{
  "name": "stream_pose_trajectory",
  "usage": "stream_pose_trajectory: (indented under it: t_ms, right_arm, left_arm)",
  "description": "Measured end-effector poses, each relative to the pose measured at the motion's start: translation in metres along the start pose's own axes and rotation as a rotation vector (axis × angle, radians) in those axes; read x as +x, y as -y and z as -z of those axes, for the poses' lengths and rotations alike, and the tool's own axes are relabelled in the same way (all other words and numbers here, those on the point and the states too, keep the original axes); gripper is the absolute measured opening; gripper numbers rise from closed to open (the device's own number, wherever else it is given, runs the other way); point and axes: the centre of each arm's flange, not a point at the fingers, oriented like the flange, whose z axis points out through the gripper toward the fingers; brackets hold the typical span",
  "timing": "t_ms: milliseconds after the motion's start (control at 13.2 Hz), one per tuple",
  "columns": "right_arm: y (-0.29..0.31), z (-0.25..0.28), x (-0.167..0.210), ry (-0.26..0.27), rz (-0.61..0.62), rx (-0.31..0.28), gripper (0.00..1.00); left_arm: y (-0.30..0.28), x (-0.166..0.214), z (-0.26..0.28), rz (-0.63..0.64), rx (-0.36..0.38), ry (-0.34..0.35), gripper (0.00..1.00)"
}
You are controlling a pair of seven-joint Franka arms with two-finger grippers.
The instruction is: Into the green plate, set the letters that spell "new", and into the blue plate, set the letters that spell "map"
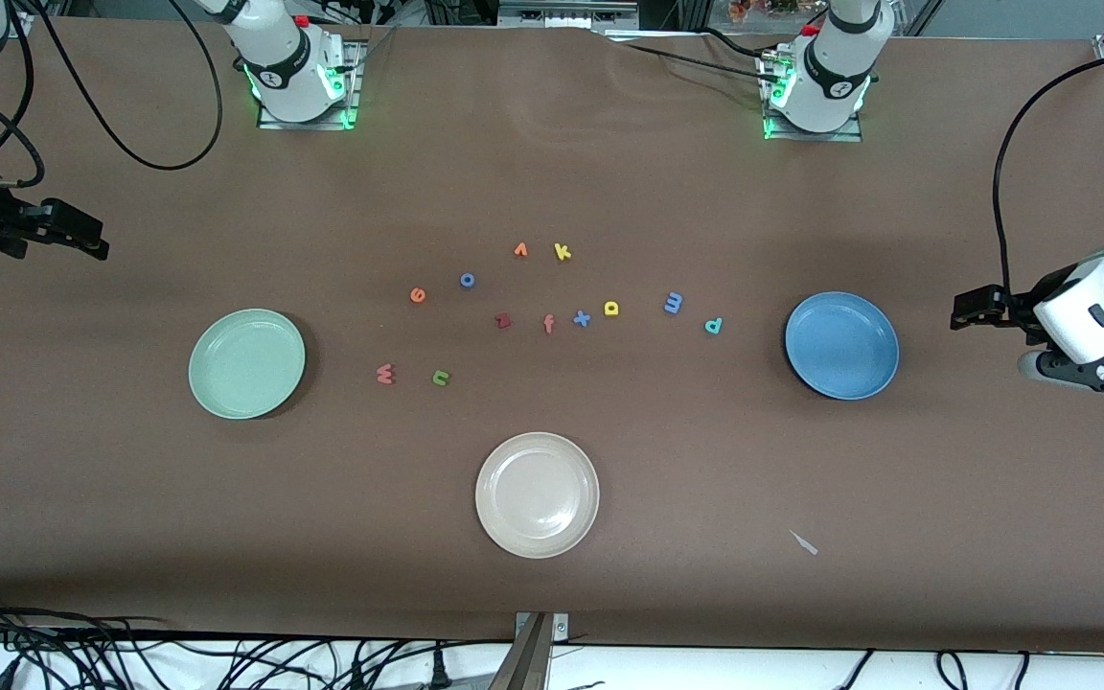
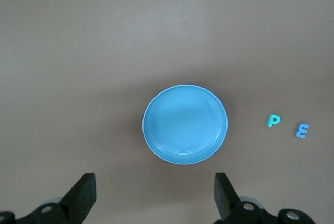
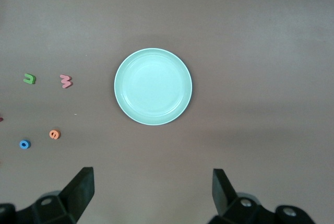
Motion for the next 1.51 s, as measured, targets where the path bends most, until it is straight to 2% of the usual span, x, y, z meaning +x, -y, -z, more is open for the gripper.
stream_pose_trajectory:
  t_ms: [1509]
  right_arm:
    - [0.0017, 0.0000, 0.0001, 0.000, 0.004, 0.000, 1.00]
  left_arm:
    - [0.0029, -0.0010, -0.0031, 0.005, -0.002, 0.006, 1.00]
